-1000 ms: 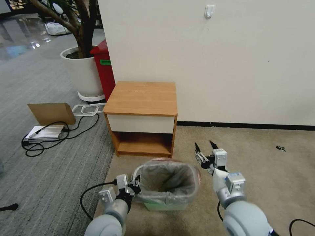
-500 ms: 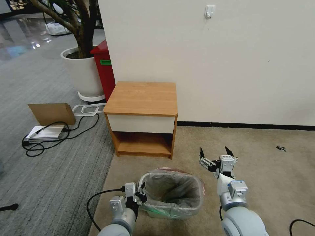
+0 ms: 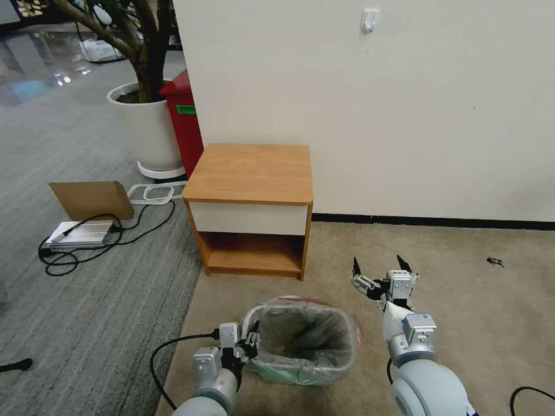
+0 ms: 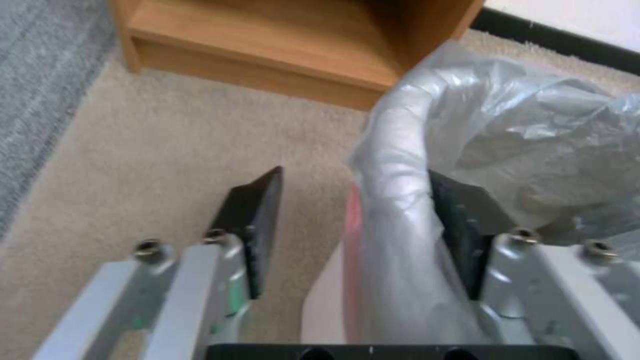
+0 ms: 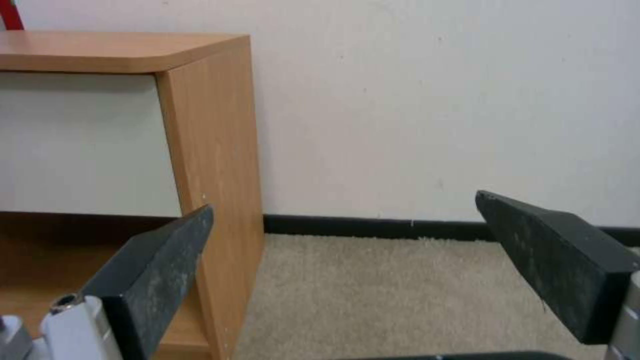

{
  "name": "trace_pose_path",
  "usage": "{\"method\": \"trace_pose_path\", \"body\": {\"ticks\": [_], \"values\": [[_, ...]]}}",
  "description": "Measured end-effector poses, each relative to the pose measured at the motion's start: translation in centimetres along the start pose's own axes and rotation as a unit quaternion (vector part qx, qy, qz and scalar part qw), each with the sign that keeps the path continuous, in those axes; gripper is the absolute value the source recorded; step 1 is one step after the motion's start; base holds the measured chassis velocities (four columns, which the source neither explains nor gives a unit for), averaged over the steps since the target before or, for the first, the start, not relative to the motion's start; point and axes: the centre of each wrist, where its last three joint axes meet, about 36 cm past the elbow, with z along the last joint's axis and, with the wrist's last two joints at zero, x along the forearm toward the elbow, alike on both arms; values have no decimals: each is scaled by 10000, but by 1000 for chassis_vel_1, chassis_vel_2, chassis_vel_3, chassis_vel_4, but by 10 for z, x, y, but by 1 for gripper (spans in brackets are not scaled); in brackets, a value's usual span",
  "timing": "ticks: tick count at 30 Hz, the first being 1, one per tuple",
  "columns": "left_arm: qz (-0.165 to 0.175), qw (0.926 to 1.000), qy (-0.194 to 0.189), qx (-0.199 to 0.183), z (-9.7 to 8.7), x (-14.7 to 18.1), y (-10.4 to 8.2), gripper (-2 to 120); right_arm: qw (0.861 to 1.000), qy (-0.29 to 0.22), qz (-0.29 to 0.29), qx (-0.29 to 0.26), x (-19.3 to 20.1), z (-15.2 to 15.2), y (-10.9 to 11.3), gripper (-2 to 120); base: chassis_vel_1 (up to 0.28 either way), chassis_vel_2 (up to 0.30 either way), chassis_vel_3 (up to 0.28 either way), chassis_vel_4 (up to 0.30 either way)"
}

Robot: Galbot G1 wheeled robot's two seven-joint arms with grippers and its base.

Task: Pick up the garbage bag from the table and place it over the trash can.

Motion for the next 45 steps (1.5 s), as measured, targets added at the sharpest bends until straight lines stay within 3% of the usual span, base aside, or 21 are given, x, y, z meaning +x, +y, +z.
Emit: {"method": "trace_pose_path", "body": {"ticks": [2,5,6,8,9,12,13,16,18,20,22,24,26,45], "values": [[-12,10000,-34,-9,-2,2,1,59,10000,12,3,-22,0,-1,0,100,0,0,0,0],[54,9997,-231,-4,-14,10,4,74,9999,66,45,-74,2,-1,-3,100,0,0,0,0],[54,9997,-231,-4,-14,10,4,74,9999,66,45,-74,2,-1,-3,100,0,0,0,0],[83,9986,-525,-2,-25,20,8,87,9998,116,80,-153,4,0,-5,100,0,0,0,0],[83,9986,-525,-2,-25,20,8,87,9998,116,80,-153,4,0,-5,100,0,0,0,0],[-56,9926,-1114,-473,-33,33,20,98,9992,145,85,-366,9,2,-8,100,0,0,0,0],[-56,9926,-1114,-473,-33,33,20,98,9992,145,85,-366,9,2,-8,100,0,0,0,0],[-348,9766,-1748,-1204,-32,48,38,100,9981,85,-91,-602,20,7,-17,100,0,0,0,0],[-398,9736,-1839,-1289,-33,51,40,100,9979,64,-104,-634,22,8,-18,100,0,0,0,0],[-665,9615,-2148,-1577,-41,62,52,100,9971,36,-102,-758,32,15,-25,100,0,0,0,0],[-698,9603,-2171,-1608,-41,63,53,100,9969,36,-99,-774,34,15,-25,100,0,0,0,0],[-921,9481,-2314,-1978,-43,72,72,100,9965,7,-105,-824,44,20,-30,100,0,0,0,0],[-1067,9421,-2309,-2184,-39,78,83,100,9963,-14,-86,-850,48,22,-31,100,0,0,0,0],[-1135,9451,-2107,-2226,-30,85,76,100,9960,-174,-4,-873,49,25,-30,100,0,0,0,0]]}}
